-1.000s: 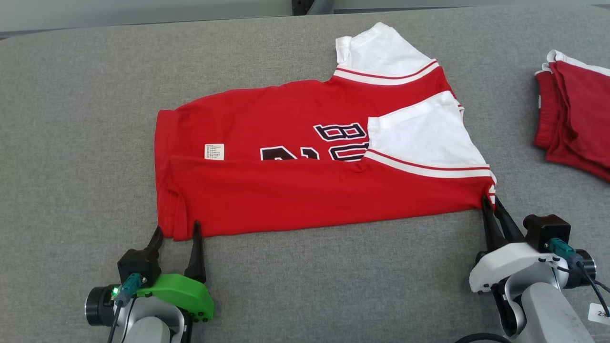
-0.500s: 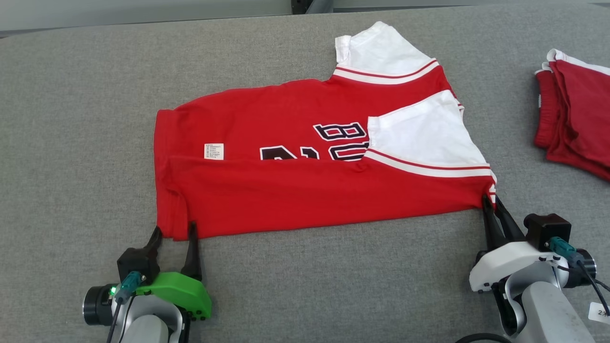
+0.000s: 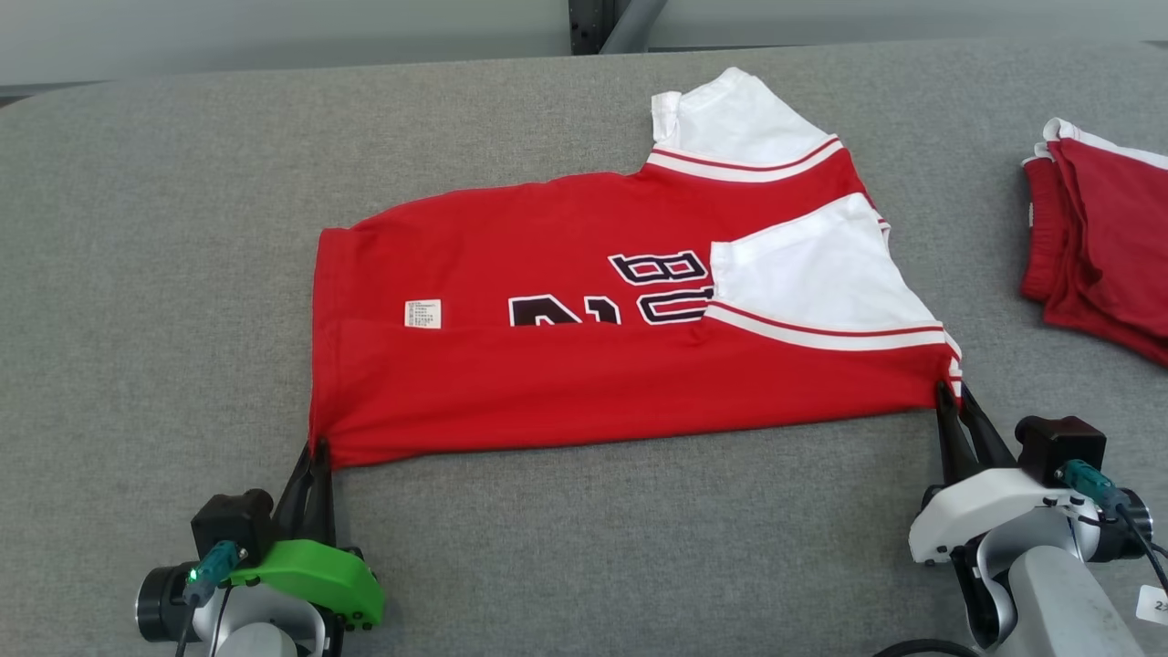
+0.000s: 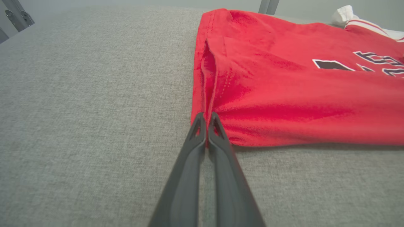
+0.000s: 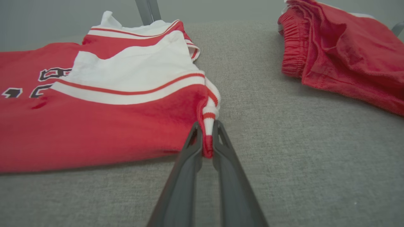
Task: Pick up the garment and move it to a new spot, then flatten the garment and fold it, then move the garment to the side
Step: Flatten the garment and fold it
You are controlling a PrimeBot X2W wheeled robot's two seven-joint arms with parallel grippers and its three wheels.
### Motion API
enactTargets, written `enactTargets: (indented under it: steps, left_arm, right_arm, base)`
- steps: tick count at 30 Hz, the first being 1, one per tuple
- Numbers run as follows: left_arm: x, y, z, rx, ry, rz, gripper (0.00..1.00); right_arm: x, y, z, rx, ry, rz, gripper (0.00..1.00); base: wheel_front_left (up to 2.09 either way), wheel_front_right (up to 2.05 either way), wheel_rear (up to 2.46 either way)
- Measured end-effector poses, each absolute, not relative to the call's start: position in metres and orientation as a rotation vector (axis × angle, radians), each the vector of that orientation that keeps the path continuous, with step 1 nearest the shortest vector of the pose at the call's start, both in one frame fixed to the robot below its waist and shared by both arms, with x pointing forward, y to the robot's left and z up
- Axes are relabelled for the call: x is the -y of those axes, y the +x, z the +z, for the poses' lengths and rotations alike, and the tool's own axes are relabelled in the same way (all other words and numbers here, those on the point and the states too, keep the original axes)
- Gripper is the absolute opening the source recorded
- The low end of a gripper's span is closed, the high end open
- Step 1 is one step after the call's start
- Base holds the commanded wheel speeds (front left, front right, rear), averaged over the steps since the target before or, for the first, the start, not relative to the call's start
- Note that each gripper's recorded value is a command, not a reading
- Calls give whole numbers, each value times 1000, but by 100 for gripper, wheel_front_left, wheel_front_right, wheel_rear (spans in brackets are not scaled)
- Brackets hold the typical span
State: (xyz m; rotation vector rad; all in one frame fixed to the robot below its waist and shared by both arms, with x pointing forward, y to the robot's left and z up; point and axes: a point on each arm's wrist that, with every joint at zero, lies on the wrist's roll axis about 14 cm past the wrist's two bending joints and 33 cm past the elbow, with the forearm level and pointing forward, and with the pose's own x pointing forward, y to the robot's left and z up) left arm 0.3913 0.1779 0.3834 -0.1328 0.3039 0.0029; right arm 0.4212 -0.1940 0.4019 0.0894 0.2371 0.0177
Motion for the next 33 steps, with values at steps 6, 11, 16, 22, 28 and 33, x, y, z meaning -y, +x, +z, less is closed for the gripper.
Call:
enactTargets:
  steps: [6, 11, 16, 22, 28, 33]
  left_arm:
    - [-184, 389, 401, -246, -166, -2, 0]
    - [-184, 378, 410, -223, -210, 0, 0]
    - [-176, 357, 409, -236, -258, -35, 0]
    - [-179, 336, 408, -240, -284, -34, 0]
    - [-185, 309, 399, -264, -306, -4, 0]
    - [-183, 289, 385, -308, -322, 5, 0]
  right_arm:
    - [199, 417, 412, -213, 84, 4, 0]
    - [200, 407, 422, -190, 87, 1, 0]
    - [200, 388, 425, -186, 92, -4, 0]
    - [201, 370, 431, -171, 99, -9, 0]
    - [199, 344, 426, -181, 115, -13, 0]
    - [203, 327, 421, -189, 125, -30, 0]
  base:
    - [0, 0, 0]
    - [0, 0, 0]
    - [0, 0, 0]
    - [0, 0, 0]
    - [0, 0, 0]
    - [0, 0, 0]
